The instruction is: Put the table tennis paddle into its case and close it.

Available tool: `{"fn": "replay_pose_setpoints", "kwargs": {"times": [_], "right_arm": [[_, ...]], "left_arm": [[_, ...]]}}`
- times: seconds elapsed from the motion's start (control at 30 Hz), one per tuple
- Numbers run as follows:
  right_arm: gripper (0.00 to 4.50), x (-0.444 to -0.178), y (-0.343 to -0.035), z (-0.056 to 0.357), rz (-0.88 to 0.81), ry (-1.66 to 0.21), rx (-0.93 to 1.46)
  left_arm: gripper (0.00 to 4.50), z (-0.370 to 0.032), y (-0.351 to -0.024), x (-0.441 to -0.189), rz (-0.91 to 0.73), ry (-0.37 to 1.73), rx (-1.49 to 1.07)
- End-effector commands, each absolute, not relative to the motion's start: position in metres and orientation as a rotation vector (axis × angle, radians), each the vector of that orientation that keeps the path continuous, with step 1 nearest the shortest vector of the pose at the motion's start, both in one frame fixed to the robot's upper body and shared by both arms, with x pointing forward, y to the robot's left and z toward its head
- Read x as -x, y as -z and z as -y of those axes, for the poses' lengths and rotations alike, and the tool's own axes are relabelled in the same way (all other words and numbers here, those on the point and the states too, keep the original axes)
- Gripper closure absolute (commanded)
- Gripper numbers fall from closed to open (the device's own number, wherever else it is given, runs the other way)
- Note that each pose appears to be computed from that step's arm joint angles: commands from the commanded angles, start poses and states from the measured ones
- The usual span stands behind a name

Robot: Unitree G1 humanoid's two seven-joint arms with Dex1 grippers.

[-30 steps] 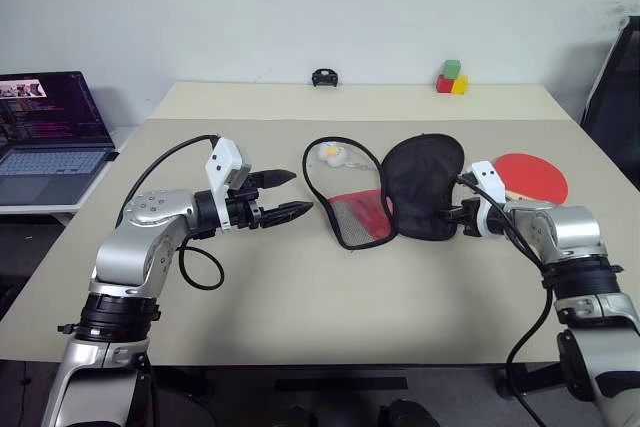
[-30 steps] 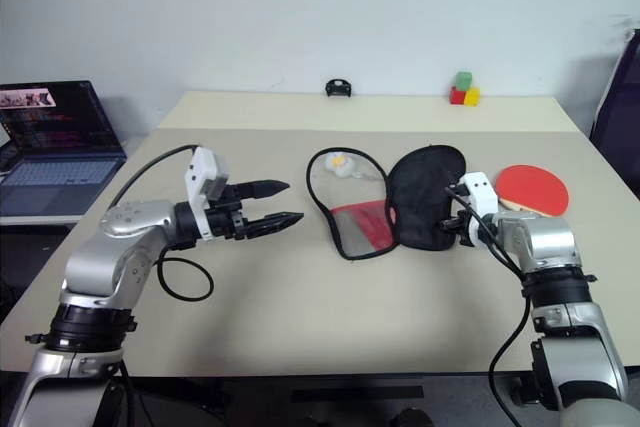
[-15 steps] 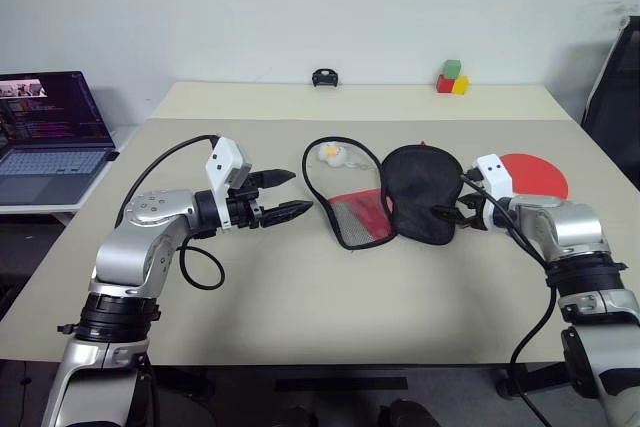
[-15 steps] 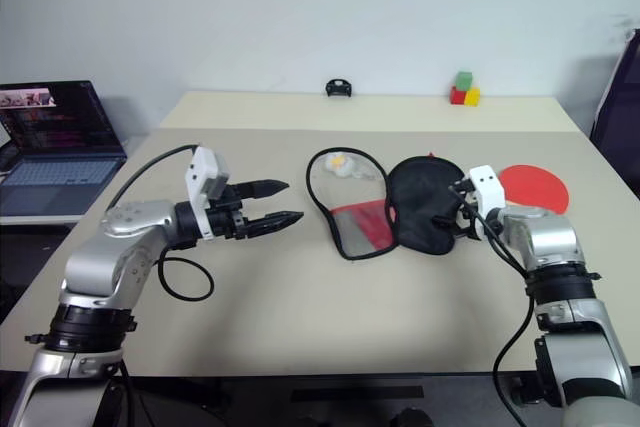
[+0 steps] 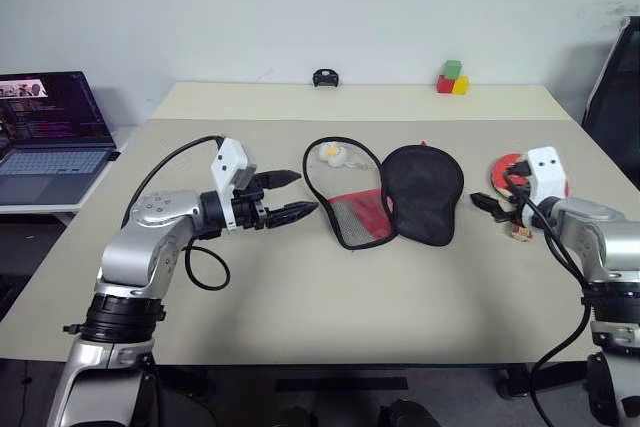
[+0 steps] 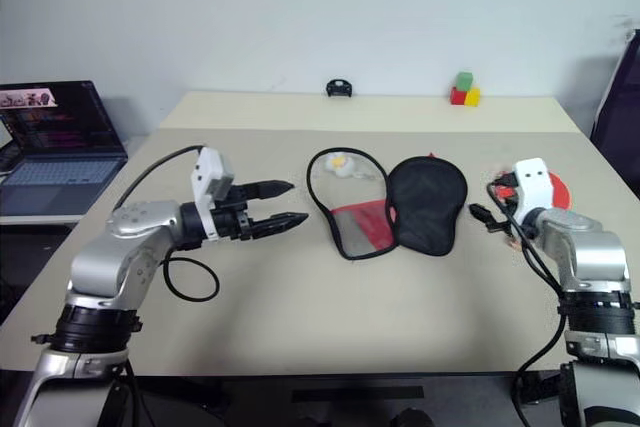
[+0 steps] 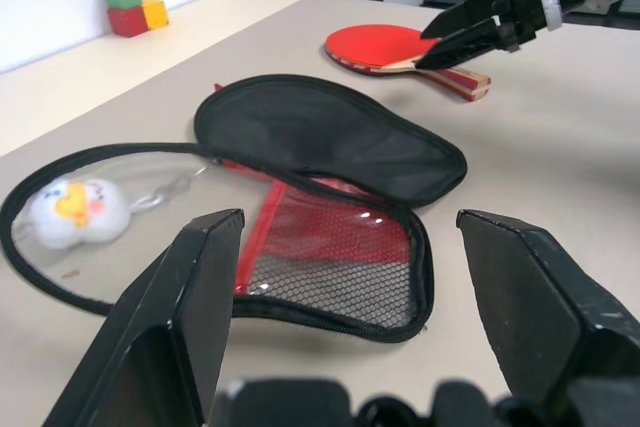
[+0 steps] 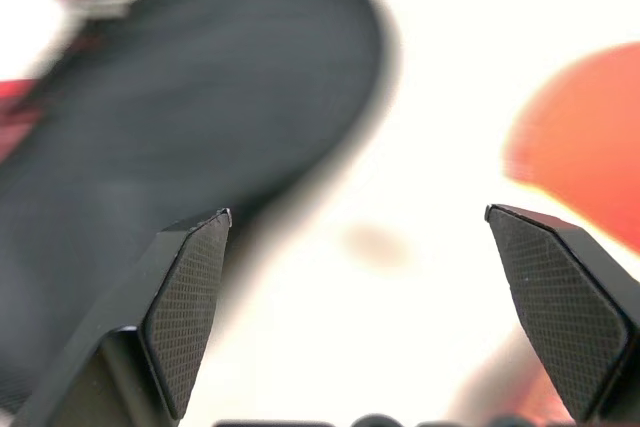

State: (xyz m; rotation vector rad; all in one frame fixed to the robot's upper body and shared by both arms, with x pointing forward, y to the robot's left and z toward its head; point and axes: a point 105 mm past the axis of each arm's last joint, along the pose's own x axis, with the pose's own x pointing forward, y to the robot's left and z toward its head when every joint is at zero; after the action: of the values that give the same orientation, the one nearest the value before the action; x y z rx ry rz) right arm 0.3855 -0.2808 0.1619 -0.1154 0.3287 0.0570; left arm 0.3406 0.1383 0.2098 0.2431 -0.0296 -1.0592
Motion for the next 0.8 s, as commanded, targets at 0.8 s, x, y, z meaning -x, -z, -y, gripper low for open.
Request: {"fn": "replay_pose_setpoints", "kwargs": {"times": [0.8], "right_arm": [[0.02, -0.414, -0.116, 0.327, -0.416, 0.284, -0.044]], "left_arm": [[0.76, -0.109, -0.237, -0.351, 0.133, 1.182, -0.327]]}}
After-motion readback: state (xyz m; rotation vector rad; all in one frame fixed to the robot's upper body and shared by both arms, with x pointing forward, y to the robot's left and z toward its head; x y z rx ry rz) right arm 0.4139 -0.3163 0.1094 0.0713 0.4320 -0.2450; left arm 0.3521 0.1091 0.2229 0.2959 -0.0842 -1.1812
